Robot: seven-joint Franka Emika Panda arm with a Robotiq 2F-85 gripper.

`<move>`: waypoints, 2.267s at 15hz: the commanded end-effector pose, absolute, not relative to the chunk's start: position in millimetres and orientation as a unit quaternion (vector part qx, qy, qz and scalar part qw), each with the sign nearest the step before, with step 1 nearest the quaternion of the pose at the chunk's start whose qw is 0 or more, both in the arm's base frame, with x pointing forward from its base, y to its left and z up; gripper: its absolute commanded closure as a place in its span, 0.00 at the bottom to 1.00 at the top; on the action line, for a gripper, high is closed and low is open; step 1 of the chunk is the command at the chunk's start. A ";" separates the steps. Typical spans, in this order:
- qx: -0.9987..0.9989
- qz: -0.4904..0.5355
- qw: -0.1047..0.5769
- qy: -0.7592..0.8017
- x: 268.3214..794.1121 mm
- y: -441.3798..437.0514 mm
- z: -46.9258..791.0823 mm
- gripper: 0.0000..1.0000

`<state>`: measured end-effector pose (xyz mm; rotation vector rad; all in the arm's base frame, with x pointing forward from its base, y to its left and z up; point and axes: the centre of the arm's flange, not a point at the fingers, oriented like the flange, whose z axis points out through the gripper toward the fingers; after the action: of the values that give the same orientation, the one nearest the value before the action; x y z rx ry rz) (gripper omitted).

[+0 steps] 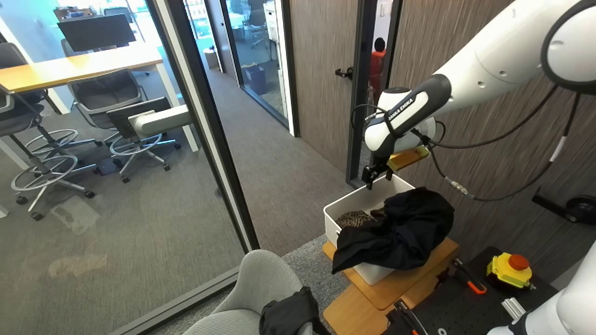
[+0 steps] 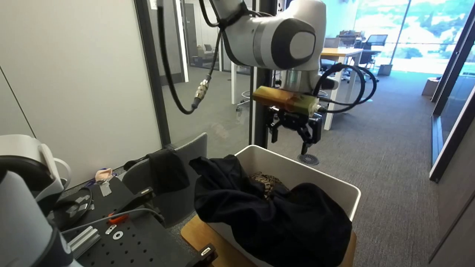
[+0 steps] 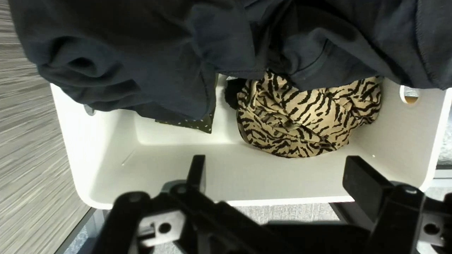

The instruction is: Place the animal print clothing on the backrest of the chair

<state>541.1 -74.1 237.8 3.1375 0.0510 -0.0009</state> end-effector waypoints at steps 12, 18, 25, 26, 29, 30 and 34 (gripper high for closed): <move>0.993 -0.042 -0.095 0.059 582.5 -58.5 98.7 0.00; 0.991 -0.052 -0.076 0.092 596.2 -59.2 63.6 0.00; 0.989 -0.056 -0.055 0.129 616.6 -61.7 37.9 0.00; 0.988 -0.055 -0.054 0.131 619.0 -60.0 34.3 0.00; 0.987 -0.056 -0.055 0.138 622.8 -53.6 23.5 0.00; 0.987 -0.057 -0.056 0.140 623.1 -51.7 20.5 0.00; 0.986 -0.060 -0.057 0.145 621.1 -45.7 16.3 0.00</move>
<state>614.1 -51.8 28.7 3.2262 0.4241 -0.1816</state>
